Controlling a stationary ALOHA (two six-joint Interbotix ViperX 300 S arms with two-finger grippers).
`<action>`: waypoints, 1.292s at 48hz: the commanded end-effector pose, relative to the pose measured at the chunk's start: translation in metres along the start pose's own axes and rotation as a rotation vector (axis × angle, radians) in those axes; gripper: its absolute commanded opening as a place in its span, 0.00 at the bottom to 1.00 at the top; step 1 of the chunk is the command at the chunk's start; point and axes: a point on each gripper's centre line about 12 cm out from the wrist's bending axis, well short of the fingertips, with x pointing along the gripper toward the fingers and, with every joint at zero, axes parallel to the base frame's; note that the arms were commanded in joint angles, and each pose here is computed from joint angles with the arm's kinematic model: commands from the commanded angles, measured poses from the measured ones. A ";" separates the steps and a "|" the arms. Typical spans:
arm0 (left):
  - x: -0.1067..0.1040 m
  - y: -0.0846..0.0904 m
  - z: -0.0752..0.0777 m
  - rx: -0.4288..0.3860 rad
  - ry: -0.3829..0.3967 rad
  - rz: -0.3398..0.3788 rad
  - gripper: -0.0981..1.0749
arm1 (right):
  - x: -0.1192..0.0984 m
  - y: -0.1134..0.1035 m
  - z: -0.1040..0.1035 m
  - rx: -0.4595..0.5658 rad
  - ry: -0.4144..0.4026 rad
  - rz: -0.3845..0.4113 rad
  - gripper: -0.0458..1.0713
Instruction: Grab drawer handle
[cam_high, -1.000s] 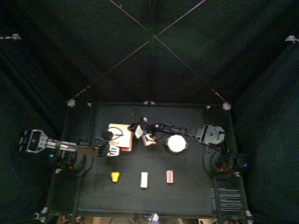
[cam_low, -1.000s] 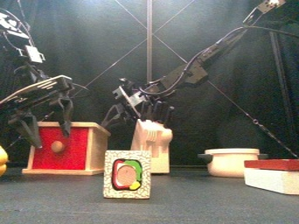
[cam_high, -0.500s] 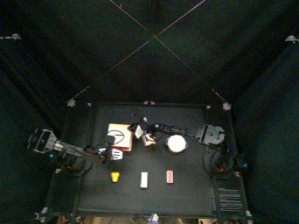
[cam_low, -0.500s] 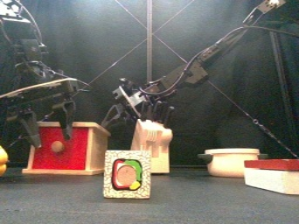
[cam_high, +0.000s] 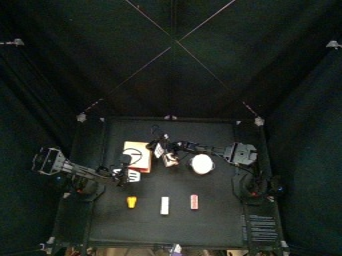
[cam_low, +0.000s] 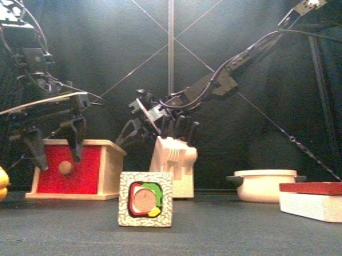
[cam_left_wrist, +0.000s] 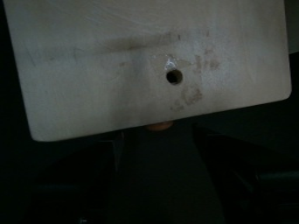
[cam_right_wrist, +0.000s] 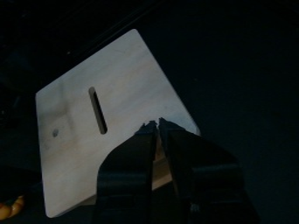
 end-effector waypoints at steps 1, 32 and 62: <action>-0.001 -0.006 0.004 -0.009 -0.006 -0.016 0.90 | -0.006 0.003 0.013 -0.005 -0.030 0.005 0.53; 0.014 -0.001 0.014 -0.047 0.008 -0.021 0.89 | -0.006 0.002 0.012 -0.003 -0.027 0.004 0.53; 0.024 0.002 0.009 -0.031 0.015 0.021 0.49 | -0.006 0.002 0.011 -0.007 -0.025 0.005 0.53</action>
